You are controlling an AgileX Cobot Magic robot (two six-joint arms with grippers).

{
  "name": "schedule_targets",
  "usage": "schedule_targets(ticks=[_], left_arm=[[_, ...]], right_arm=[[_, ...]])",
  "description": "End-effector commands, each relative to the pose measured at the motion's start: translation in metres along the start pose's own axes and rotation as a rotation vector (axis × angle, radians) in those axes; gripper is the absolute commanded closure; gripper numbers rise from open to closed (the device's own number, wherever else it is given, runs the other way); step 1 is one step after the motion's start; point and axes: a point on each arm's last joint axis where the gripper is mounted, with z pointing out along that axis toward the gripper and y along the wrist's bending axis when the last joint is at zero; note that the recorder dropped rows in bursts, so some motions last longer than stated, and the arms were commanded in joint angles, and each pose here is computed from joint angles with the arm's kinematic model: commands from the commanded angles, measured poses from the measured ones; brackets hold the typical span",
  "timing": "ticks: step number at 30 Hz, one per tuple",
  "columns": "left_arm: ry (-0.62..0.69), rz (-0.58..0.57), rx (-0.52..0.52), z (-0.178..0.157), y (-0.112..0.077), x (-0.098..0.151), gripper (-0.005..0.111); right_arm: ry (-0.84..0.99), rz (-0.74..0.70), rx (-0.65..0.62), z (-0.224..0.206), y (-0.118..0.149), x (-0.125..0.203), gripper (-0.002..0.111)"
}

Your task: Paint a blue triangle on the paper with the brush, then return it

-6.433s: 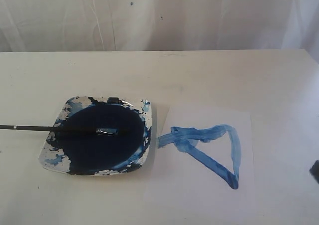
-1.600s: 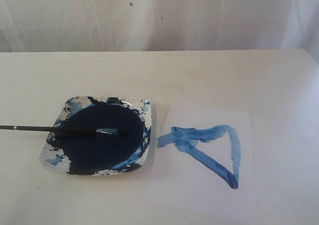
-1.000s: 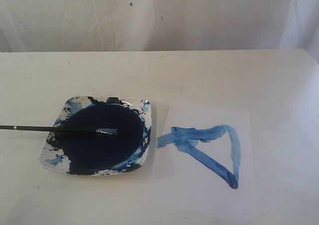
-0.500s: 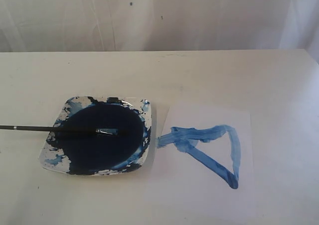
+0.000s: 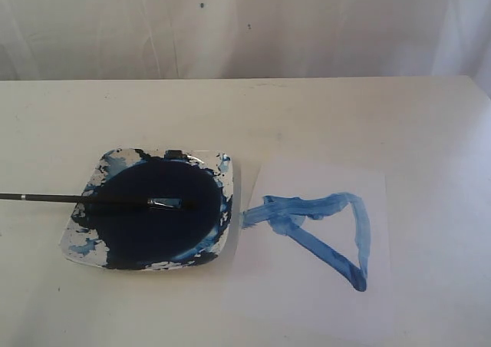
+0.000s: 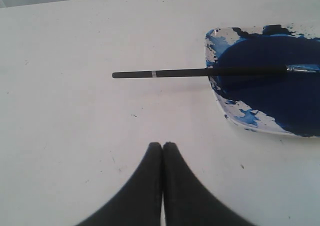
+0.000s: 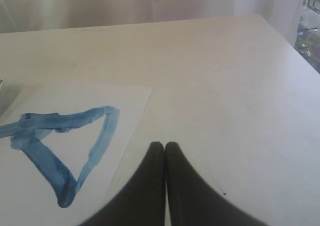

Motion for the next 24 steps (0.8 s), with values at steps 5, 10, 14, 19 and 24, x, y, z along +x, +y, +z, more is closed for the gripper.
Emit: schedule_targets(ticks=[5, 10, 14, 19, 24], left_arm=[[-0.003, -0.008, 0.009, 0.0005, -0.0007, 0.0015, 0.107], [-0.003, -0.008, 0.009, 0.0005, -0.0007, 0.0015, 0.107], [-0.003, -0.008, 0.009, 0.0005, -0.0007, 0.0015, 0.107], [-0.003, -0.008, 0.009, 0.0005, -0.0007, 0.0015, 0.107], [-0.003, -0.008, 0.009, 0.0005, -0.0007, 0.0015, 0.107]], right_arm=[[-0.016, -0.013, -0.003, -0.0002, 0.0002, -0.0006, 0.108], [-0.016, 0.006, -0.003, -0.0002, 0.0002, -0.0006, 0.108], [-0.016, 0.006, -0.003, -0.0002, 0.0002, -0.0006, 0.108], [-0.016, 0.013, -0.003, -0.0002, 0.0002, -0.0006, 0.108], [-0.016, 0.013, -0.003, -0.0002, 0.0002, -0.0006, 0.108]])
